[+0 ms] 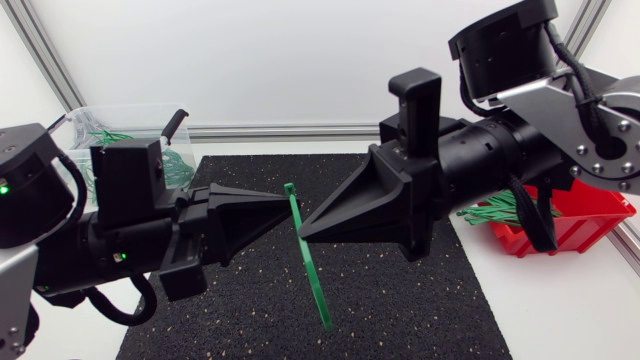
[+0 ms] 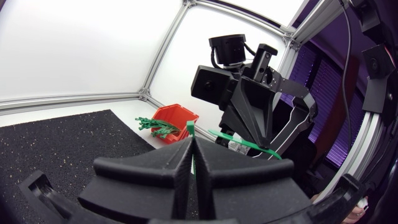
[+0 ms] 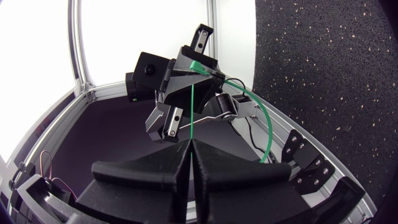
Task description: Take a green cable tie from the red box, thread the tail through the head to close it, then place it in the transparent bin on the left.
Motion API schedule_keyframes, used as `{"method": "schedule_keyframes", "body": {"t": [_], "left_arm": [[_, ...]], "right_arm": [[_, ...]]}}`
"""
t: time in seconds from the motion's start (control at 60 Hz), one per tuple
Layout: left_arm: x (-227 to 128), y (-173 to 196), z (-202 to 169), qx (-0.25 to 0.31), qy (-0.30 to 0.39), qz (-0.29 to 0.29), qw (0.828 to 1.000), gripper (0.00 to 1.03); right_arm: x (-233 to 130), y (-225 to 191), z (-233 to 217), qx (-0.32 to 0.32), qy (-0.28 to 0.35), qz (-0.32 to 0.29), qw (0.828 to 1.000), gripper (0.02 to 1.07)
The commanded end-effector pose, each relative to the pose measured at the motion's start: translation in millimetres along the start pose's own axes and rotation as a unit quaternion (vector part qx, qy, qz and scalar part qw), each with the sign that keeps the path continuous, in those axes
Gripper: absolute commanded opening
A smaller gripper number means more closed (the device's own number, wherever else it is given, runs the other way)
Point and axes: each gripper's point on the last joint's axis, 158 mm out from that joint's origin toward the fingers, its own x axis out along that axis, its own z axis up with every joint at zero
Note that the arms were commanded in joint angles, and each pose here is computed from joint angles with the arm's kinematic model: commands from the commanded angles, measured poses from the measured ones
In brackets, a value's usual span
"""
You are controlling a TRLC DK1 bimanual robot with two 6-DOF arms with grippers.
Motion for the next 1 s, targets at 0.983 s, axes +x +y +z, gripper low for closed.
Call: {"method": "schedule_keyframes", "body": {"t": [0.983], "left_arm": [[-6, -35, 20, 0.011, -0.032, -0.012, 0.999, 0.04]], "right_arm": [[3, 19, -24, -0.041, 0.019, 0.011, 0.999, 0.08]]}}
